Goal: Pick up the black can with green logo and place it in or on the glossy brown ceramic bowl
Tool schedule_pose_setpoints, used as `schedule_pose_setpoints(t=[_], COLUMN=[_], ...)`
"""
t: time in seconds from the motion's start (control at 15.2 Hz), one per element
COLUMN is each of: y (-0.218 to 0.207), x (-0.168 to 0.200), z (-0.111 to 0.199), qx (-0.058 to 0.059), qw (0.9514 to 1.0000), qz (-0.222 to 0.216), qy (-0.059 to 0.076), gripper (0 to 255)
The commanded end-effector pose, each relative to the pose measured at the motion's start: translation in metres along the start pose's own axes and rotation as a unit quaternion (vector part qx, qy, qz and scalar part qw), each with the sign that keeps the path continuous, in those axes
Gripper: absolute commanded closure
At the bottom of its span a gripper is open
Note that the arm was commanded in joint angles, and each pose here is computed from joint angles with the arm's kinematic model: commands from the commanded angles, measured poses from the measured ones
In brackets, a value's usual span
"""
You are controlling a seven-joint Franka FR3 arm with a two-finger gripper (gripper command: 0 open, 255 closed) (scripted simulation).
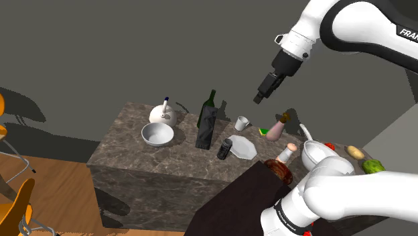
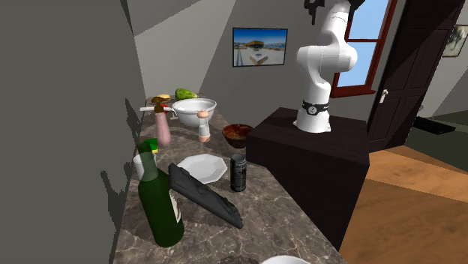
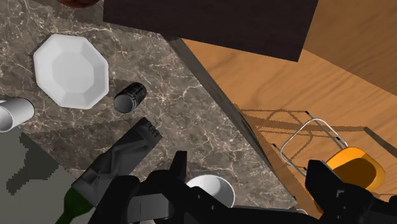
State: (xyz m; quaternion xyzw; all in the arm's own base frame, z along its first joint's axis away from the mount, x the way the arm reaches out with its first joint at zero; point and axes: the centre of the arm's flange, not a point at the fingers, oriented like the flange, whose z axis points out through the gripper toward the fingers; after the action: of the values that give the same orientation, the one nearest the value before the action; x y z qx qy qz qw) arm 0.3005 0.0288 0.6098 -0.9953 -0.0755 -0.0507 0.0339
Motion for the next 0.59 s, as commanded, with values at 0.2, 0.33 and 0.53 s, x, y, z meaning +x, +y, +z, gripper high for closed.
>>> schedule_pose_setpoints(t=[0.2, 0.33, 0.53], y=[0.019, 0.032, 0.051], x=[0.008, 0.012, 0.019], z=[0.034, 0.056, 0.090], qx=[-0.002, -0.003, -0.005], qw=[1.0000, 1.0000, 0.9999], qz=[0.003, 0.005, 0.009], qy=[-0.004, -0.007, -0.010], gripper=[0, 0, 0])
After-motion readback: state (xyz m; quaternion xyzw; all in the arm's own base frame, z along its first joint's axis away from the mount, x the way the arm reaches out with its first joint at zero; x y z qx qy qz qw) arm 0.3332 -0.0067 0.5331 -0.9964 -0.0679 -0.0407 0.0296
